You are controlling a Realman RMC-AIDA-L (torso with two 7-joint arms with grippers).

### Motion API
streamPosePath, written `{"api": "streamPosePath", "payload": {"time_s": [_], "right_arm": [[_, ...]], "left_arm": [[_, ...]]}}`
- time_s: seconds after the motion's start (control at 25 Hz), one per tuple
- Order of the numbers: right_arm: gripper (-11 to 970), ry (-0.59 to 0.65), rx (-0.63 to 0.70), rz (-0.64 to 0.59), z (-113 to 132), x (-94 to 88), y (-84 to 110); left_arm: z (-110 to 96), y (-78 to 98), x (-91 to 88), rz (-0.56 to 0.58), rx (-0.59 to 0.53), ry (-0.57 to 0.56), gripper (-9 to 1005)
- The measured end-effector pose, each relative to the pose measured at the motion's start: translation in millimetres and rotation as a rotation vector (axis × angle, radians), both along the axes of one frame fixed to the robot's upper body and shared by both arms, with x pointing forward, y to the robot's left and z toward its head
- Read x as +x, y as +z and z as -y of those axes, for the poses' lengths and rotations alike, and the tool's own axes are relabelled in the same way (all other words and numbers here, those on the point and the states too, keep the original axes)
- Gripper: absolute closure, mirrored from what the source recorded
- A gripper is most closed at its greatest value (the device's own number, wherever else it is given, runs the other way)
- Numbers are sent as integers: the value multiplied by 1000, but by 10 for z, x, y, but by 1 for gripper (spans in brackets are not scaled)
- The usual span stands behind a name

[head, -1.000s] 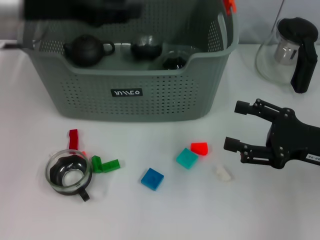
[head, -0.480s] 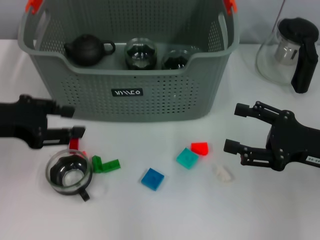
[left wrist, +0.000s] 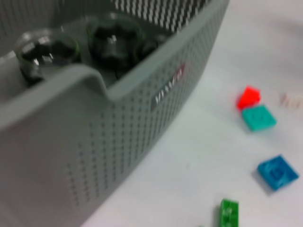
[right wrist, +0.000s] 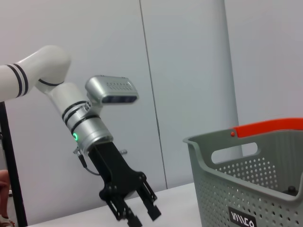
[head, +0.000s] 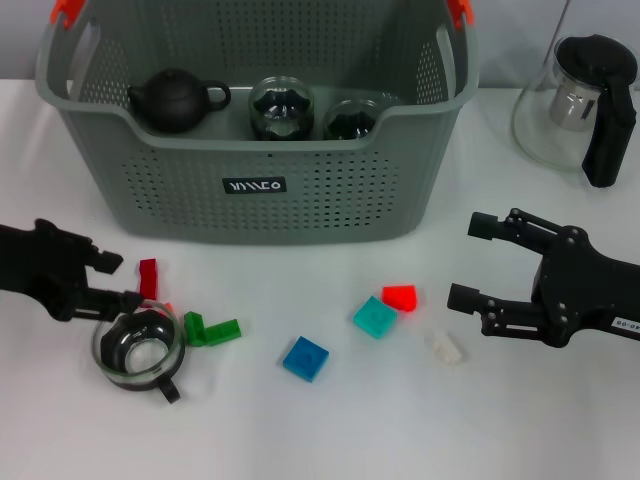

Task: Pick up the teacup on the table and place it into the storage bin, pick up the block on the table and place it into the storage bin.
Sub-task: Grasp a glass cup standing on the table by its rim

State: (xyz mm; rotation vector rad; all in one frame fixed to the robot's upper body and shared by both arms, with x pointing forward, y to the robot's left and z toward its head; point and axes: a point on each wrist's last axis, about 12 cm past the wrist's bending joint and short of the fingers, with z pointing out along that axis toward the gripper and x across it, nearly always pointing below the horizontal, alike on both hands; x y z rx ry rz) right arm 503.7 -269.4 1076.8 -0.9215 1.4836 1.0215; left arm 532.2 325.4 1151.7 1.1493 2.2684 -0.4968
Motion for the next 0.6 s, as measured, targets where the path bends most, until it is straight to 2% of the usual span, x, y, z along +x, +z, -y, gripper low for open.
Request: {"api": "streamPosePath", "payload": {"time_s": [0.12, 0.6], "right_arm": [[13, -2, 1, -1, 5, -2, -1], [12, -12, 1, -7, 33, -28, -18]], "left_arm": [[112, -84, 64, -26, 85, -12, 424], [262, -288, 204, -77, 185, 14, 426]]}}
